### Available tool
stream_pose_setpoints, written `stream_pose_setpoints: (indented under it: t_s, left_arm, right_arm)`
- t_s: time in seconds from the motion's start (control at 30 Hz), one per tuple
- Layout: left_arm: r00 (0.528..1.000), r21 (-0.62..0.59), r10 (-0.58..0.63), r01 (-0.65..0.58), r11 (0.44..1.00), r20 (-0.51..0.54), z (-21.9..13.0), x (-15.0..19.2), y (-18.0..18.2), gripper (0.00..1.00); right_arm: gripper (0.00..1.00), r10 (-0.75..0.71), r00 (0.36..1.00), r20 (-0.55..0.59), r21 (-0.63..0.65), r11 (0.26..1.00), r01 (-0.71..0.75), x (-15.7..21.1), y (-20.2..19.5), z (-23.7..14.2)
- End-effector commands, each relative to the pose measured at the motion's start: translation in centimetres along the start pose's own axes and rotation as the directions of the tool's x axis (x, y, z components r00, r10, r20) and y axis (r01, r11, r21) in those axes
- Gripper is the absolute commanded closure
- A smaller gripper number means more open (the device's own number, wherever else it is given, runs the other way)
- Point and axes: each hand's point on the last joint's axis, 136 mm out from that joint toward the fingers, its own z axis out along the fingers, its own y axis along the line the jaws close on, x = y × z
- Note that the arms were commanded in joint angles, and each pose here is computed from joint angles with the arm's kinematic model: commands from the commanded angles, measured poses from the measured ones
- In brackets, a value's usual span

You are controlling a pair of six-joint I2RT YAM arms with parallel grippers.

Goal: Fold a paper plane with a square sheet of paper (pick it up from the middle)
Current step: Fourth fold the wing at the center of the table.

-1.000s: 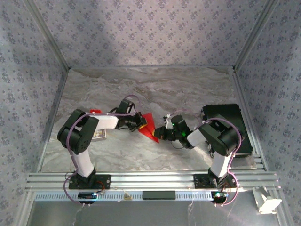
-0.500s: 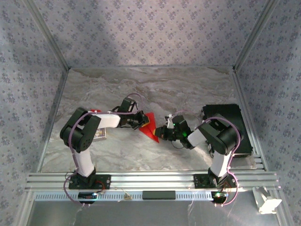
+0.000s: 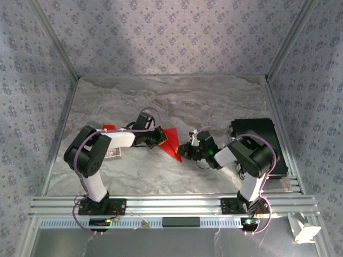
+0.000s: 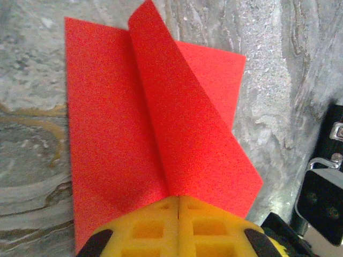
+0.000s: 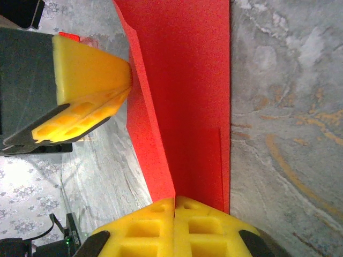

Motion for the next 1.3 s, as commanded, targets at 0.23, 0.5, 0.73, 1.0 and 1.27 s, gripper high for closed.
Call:
stream_pose_setpoints:
  t_s: [0.23,0.5,0.73,1.0,1.27]
  left_arm:
    - [0.997,-0.098,-0.064,0.059,0.993,-0.041,0.2,1.5,3.0,1.00]
    - [0.995,-0.129,-0.091,0.084,0.988,-0.048,-0.2,2.4,4.4,1.00]
    - [0.996,-0.130,-0.086,0.081,0.988,-0.034,-0.6,2.5,4.1,1.00]
    - [0.996,-0.128,-0.080,0.076,0.989,-0.027,-0.8,2.6,4.0,1.00]
    - [1.000,-0.071,-0.022,0.022,0.997,0.003,-1.5,1.6,2.0,0.99]
  right_arm:
    - [1.00,0.057,0.998,-0.004,0.101,0.993,-0.056,0.5,-2.5,-0.4]
    - [1.00,0.037,0.999,-0.013,0.076,0.996,-0.036,0.4,-1.6,-0.4]
    - [1.00,0.031,0.999,-0.021,0.065,0.997,-0.030,0.5,-1.2,-0.2]
    - [1.00,0.040,0.999,-0.037,0.055,0.998,-0.037,0.7,-1.1,0.1]
    - [1.00,0.084,0.995,-0.051,0.068,0.994,-0.081,1.0,-2.0,0.3]
